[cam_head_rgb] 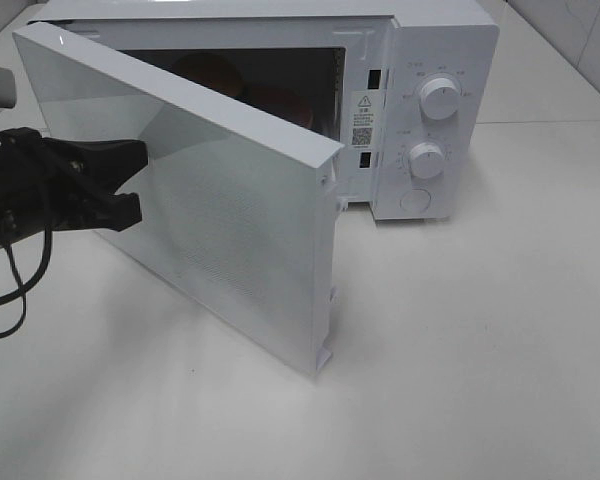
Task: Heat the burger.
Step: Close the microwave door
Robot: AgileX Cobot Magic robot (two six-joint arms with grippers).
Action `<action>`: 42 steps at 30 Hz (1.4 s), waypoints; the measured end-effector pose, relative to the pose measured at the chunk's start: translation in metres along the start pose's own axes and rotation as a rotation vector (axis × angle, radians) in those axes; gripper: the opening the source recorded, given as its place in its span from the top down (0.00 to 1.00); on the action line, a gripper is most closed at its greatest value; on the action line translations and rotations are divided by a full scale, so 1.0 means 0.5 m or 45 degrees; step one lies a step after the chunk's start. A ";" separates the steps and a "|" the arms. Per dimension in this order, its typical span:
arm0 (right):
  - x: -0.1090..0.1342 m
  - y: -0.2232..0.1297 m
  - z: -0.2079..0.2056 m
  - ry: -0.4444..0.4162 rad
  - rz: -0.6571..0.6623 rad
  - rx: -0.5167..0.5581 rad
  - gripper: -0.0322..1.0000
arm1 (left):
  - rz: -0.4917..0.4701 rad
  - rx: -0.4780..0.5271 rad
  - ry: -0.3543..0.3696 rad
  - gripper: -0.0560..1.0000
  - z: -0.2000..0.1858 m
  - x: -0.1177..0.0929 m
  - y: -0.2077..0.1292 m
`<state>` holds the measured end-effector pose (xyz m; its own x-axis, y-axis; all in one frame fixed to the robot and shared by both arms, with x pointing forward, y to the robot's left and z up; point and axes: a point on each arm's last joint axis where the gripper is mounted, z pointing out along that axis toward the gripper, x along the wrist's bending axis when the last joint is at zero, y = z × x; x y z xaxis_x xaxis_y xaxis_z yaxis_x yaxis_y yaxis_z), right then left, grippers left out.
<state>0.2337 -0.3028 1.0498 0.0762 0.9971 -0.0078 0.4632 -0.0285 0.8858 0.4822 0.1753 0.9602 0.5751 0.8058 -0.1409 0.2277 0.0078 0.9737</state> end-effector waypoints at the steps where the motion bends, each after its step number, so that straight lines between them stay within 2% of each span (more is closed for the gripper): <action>1: 0.000 0.000 0.000 0.000 0.000 0.000 0.23 | 0.000 0.000 0.000 0.95 0.000 0.000 0.000; 11: 0.000 0.000 0.000 0.000 0.000 0.000 0.24 | -0.045 -0.048 0.002 0.95 0.066 -0.015 0.016; 20: 0.000 0.000 0.000 0.000 0.000 0.000 0.24 | -0.032 -0.018 -0.013 0.95 0.125 -0.036 0.022; 28: 0.000 0.000 0.000 0.000 0.000 0.000 0.24 | -0.048 -0.019 0.050 0.95 0.199 -0.059 0.027; 37: 0.000 0.000 0.000 0.000 0.000 0.000 0.24 | -0.043 -0.004 0.076 0.95 0.251 -0.080 0.027; 42: 0.000 0.000 0.000 0.000 0.000 0.000 0.24 | -0.001 0.028 0.065 0.95 0.287 -0.110 0.020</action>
<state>0.2337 -0.3028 1.0498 0.0762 0.9971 -0.0078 0.4632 -0.0285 0.8858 0.5657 0.0461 0.9522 0.5340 0.8352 -0.1315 0.2453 -0.0042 0.9694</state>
